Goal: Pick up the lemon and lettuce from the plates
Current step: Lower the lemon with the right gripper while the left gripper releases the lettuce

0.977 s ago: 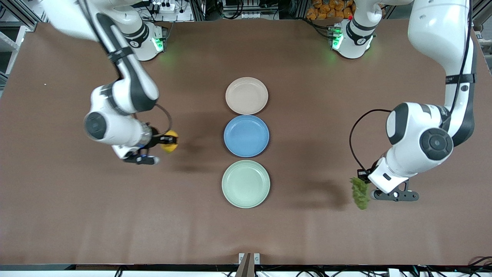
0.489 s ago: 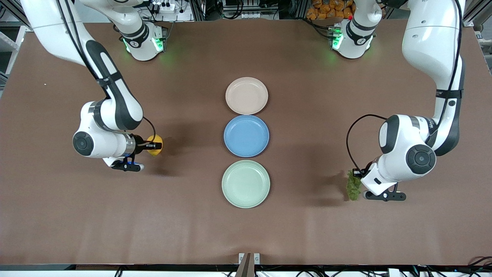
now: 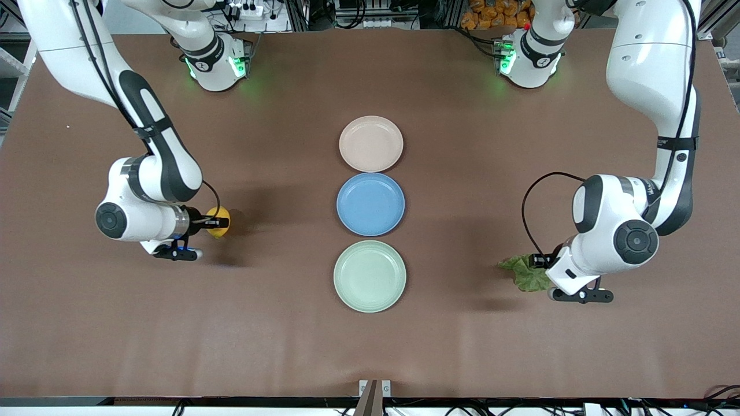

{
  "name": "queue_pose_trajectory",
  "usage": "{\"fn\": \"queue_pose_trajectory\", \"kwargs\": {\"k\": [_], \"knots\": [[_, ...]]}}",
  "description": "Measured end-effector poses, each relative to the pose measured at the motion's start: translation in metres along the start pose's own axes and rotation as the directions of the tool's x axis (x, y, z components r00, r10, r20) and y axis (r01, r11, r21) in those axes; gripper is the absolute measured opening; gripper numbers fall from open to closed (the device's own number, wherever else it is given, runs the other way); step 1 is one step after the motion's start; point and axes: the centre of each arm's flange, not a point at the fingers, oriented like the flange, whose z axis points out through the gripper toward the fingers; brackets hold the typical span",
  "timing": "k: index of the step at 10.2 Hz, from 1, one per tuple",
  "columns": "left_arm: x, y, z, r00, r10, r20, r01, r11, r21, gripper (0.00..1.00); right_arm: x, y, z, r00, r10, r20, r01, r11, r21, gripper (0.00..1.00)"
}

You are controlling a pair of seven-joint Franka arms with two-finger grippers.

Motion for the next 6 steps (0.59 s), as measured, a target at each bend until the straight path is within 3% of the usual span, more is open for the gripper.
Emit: {"fn": "queue_pose_trajectory", "kwargs": {"k": [1, 2, 3, 6], "knots": [[0.004, -0.004, -0.015, 1.000, -0.006, -0.026, 0.006, 1.000, 0.001, 0.94, 0.000, 0.000, 0.001, 1.000, 0.001, 0.002, -0.001, 1.000, 0.000, 0.75], [0.006, -0.009, -0.035, 0.998, -0.013, -0.058, 0.013, 1.000, 0.000, 1.00, 0.000, -0.001, 0.001, 1.000, -0.001, 0.002, 0.001, 1.000, 0.001, 0.88], [0.006, -0.013, -0.061, 0.995, -0.020, -0.097, 0.020, 1.000, -0.003, 1.00, 0.001, -0.003, -0.001, 1.000, -0.004, -0.001, 0.004, 1.000, 0.002, 1.00], [-0.008, -0.032, -0.153, 0.980, -0.046, -0.195, 0.045, 0.999, -0.010, 1.00, 0.004, -0.009, -0.042, 0.999, -0.015, 0.041, 0.015, 1.000, 0.005, 1.00]]}}
